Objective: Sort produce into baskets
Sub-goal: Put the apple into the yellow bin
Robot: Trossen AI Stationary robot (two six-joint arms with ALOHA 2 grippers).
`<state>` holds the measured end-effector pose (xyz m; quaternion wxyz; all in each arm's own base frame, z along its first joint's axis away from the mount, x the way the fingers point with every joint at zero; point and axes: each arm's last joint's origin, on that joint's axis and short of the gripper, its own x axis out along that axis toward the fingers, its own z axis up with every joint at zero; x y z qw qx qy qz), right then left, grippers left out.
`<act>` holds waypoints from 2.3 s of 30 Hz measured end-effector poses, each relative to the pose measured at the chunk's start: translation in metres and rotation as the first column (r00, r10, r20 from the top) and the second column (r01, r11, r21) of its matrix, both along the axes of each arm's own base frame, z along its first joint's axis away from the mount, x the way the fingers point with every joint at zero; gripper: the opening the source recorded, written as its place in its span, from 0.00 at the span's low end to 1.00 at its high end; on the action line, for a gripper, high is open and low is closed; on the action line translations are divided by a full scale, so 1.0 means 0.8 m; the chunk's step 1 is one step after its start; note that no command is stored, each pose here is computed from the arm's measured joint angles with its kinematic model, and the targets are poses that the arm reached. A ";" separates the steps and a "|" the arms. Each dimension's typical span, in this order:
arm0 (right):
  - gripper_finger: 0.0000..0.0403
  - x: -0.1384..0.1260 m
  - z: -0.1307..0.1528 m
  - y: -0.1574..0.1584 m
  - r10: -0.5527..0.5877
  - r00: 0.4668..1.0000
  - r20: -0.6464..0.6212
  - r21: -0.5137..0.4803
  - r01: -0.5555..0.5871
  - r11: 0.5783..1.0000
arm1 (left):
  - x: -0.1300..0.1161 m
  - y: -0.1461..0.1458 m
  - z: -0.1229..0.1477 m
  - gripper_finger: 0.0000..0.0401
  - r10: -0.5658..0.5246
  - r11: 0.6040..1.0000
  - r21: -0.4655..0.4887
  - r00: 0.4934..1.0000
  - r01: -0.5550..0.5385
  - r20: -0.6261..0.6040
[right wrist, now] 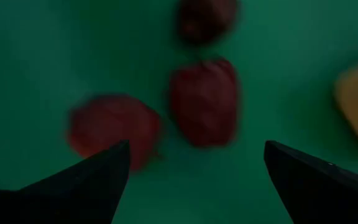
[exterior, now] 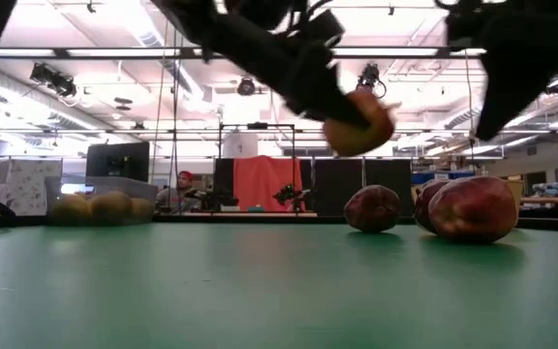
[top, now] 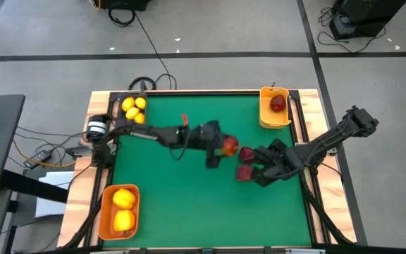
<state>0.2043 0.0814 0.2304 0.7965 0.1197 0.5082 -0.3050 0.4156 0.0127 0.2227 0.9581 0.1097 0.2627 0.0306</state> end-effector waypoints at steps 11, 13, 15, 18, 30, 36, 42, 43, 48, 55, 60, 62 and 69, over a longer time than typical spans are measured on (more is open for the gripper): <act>0.94 -0.051 0.026 -0.014 -0.176 0.982 0.074 -0.200 0.188 0.962 | 0.088 0.063 -0.001 0.90 -0.126 0.992 0.026 0.987 0.124 0.097; 0.94 -0.058 0.036 -0.019 -0.177 0.974 0.145 -0.198 0.204 0.959 | 0.094 0.060 -0.006 0.91 -0.148 0.988 0.059 0.984 0.143 0.096; 0.94 -0.068 0.048 -0.026 -0.181 0.960 0.215 -0.181 0.222 0.958 | 0.096 0.057 -0.006 0.91 -0.157 0.984 0.099 0.982 0.147 0.101; 0.94 -0.084 0.064 -0.036 -0.205 0.926 0.317 -0.116 0.252 0.961 | 0.098 0.053 0.000 0.91 -0.136 0.978 0.176 0.983 0.113 0.123; 0.94 -0.059 0.084 -0.036 -0.085 0.875 0.477 -0.075 0.136 0.988 | 0.102 0.037 0.012 0.91 -0.092 0.961 0.273 0.977 0.036 0.193; 0.94 -0.030 0.065 -0.041 -0.066 0.929 0.365 -0.135 0.123 0.983 | 0.103 0.030 0.011 0.91 -0.102 0.961 0.271 0.976 0.047 0.191; 0.94 -0.008 0.049 -0.047 -0.066 0.958 0.280 -0.153 0.113 0.982 | 0.103 0.019 0.009 0.91 -0.126 0.954 0.292 0.978 0.073 0.167; 0.94 -0.006 0.047 -0.048 -0.072 0.959 0.273 -0.145 0.114 0.983 | 0.103 0.017 0.008 0.91 -0.129 0.952 0.297 0.978 0.076 0.162; 0.87 -0.005 0.047 -0.053 -0.084 0.961 0.263 -0.108 0.116 0.987 | 0.103 0.013 0.007 0.91 -0.123 0.946 0.315 0.980 0.069 0.155; 0.73 -0.014 0.056 -0.059 -0.094 0.952 0.290 -0.081 0.123 0.989 | 0.102 0.013 0.007 0.95 -0.059 0.951 0.308 0.987 0.010 0.151; 0.73 -0.021 0.063 -0.068 -0.144 0.935 0.323 -0.080 0.179 0.981 | 0.098 0.022 0.006 0.99 0.038 0.973 0.222 0.993 -0.063 0.113; 0.73 -0.024 0.064 -0.072 -0.160 0.932 0.325 -0.087 0.198 0.976 | 0.095 0.030 -0.002 0.99 0.070 0.978 0.191 0.996 -0.080 0.060; 0.72 -0.040 0.062 -0.096 -0.279 0.921 0.270 -0.197 0.337 0.921 | 0.078 0.054 -0.030 0.99 0.086 0.996 0.033 0.983 -0.082 -0.160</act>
